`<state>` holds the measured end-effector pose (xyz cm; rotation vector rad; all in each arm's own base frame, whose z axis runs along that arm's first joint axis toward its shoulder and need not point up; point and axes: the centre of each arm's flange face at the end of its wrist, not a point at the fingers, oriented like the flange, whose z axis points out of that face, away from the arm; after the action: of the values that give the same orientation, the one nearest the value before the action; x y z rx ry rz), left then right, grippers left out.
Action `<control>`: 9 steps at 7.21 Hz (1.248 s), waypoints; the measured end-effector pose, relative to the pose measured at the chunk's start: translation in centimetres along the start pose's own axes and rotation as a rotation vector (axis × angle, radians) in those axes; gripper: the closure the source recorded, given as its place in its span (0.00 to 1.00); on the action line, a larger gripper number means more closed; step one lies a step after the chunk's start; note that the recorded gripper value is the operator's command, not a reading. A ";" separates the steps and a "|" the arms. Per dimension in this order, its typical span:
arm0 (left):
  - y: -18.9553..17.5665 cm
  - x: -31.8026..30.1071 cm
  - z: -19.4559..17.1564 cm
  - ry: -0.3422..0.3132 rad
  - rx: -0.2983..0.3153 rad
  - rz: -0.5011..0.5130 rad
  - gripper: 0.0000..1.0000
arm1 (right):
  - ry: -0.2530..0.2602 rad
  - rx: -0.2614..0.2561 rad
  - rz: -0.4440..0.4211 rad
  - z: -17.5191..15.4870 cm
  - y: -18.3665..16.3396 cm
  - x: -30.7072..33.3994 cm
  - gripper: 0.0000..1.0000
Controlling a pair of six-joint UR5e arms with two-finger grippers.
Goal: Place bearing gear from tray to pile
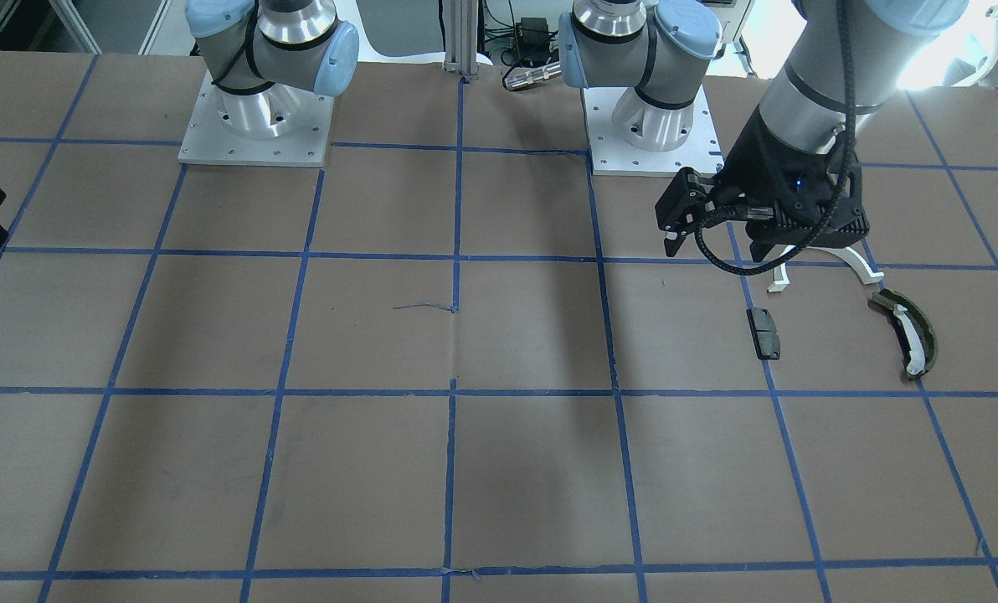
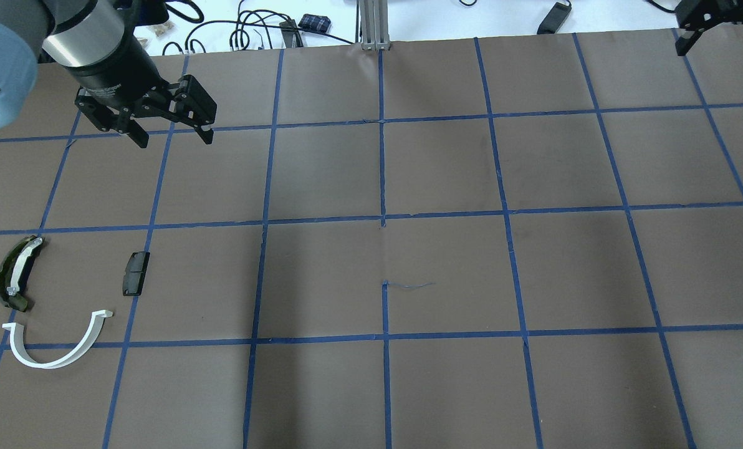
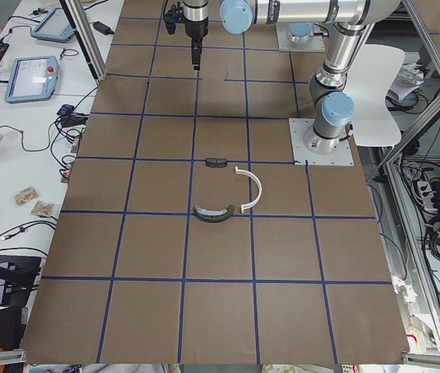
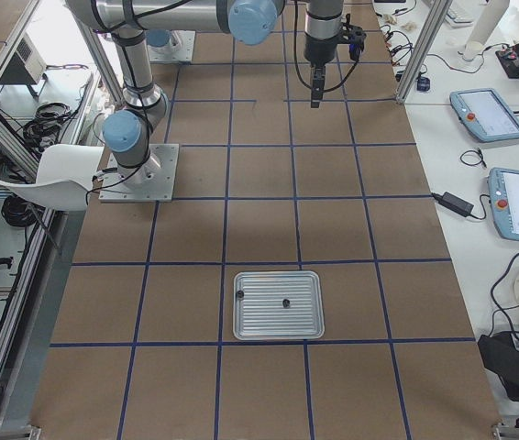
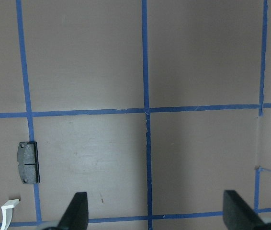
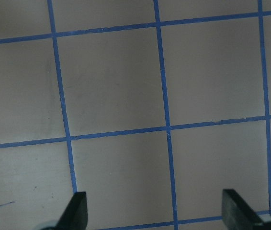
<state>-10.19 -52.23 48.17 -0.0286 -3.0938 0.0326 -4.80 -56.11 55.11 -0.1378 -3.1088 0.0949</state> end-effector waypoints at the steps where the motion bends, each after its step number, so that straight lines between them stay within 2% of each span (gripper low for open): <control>1: 0.0 0.0 0.0 0.000 0.001 -0.003 0.00 | 0.016 -0.005 -0.012 0.7 -0.4 3.6 0.00; 3: 0.0 0.0 0.0 0.000 -0.001 -0.003 0.00 | 0.036 -0.012 -0.072 4.6 -1.6 16.3 0.00; 5: 0.0 0.1 0.1 0.000 -0.001 -0.003 0.00 | 0.025 -0.039 -0.147 11.2 -1.6 27.3 0.00; 7: 0.0 0.1 0.1 0.000 -0.002 -0.002 0.00 | -0.037 -0.102 -0.158 18.4 0.6 34.5 0.00; 8: 0.0 0.1 0.1 0.000 -0.002 0.000 0.00 | -0.061 -0.121 -0.152 22.5 2.7 37.3 0.00; 9: 0.0 0.0 0.1 -0.001 -0.002 0.006 0.00 | -0.058 -0.118 -0.148 26.5 5.2 38.9 0.00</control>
<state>-10.21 -52.20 48.04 -0.0376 -3.0943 0.0291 -43.92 -49.03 29.37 0.0946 -3.1696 -0.0895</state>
